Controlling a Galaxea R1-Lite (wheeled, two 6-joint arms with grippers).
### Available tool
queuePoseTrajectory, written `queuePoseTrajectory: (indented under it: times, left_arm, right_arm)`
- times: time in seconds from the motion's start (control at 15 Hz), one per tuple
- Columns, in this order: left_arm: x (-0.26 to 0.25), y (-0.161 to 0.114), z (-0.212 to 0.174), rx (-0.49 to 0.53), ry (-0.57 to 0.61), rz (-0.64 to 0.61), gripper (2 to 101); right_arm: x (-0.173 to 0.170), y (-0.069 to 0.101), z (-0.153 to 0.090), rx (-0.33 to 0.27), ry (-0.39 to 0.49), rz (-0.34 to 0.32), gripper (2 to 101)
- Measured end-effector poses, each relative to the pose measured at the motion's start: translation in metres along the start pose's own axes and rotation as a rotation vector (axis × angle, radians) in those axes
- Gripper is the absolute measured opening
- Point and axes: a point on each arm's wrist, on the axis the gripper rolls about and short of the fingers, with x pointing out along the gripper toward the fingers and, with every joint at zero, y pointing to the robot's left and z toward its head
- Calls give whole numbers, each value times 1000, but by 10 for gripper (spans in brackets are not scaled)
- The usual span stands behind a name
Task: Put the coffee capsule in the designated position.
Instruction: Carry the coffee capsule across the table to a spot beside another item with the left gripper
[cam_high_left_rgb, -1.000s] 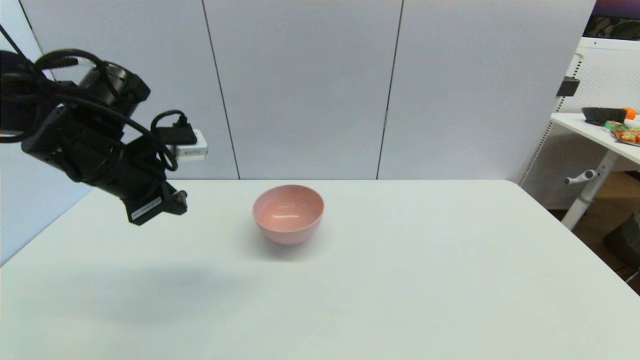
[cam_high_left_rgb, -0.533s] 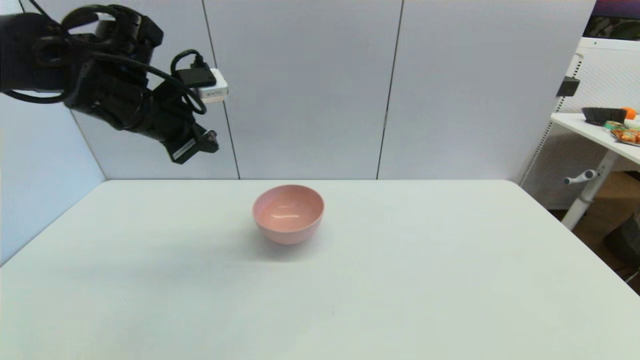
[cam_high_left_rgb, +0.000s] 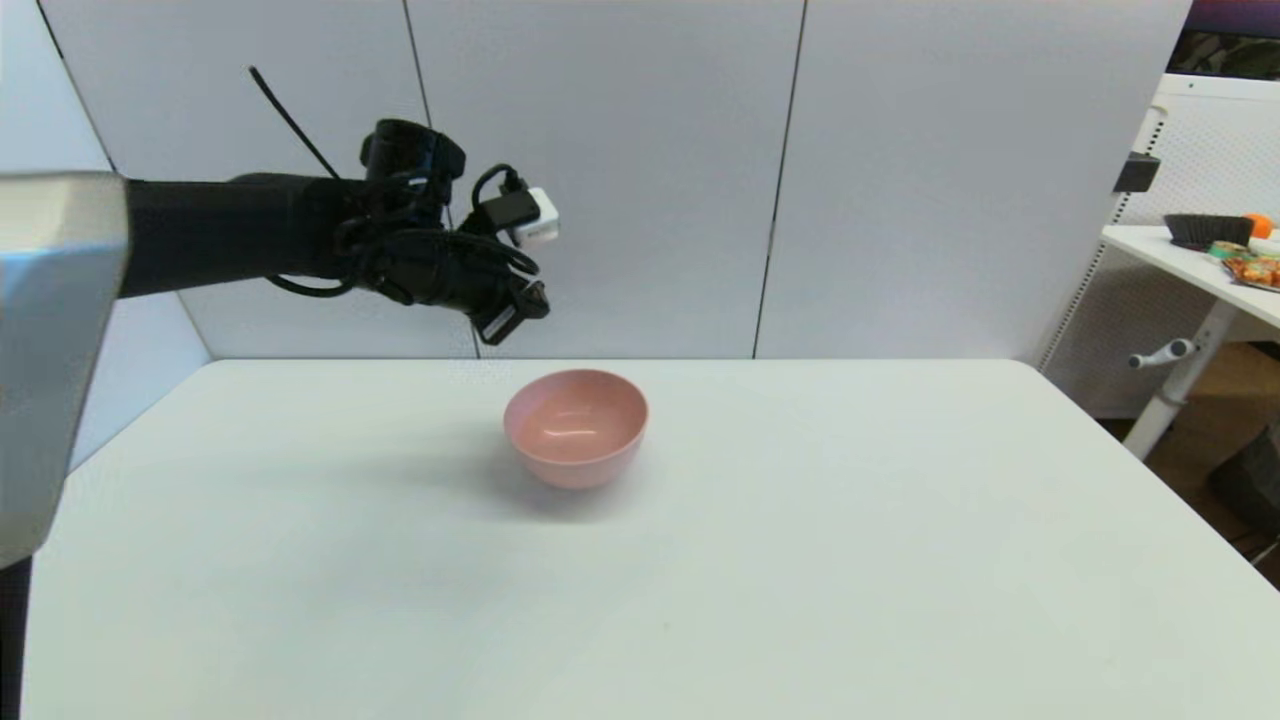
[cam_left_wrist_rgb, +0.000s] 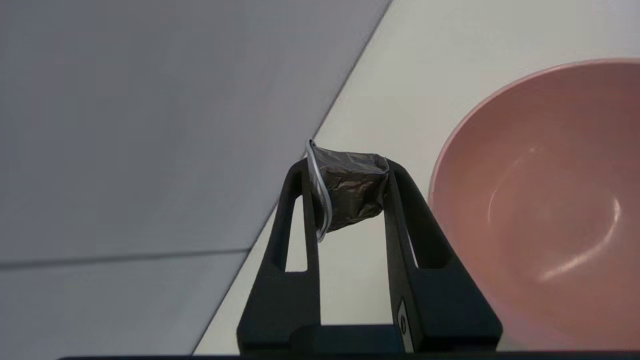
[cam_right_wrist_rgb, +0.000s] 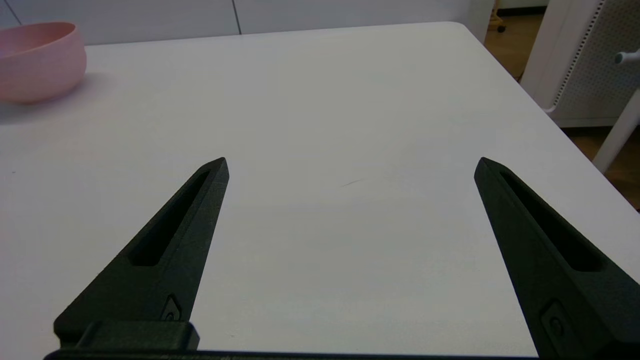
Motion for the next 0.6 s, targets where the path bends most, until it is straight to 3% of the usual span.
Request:
queuePoseTrajectory:
  times: [0.6]
  left_arm:
    - [51,-17,-26,-18,27,-101,224]
  right_arm:
    - [0,0,0,0,0,0,973]
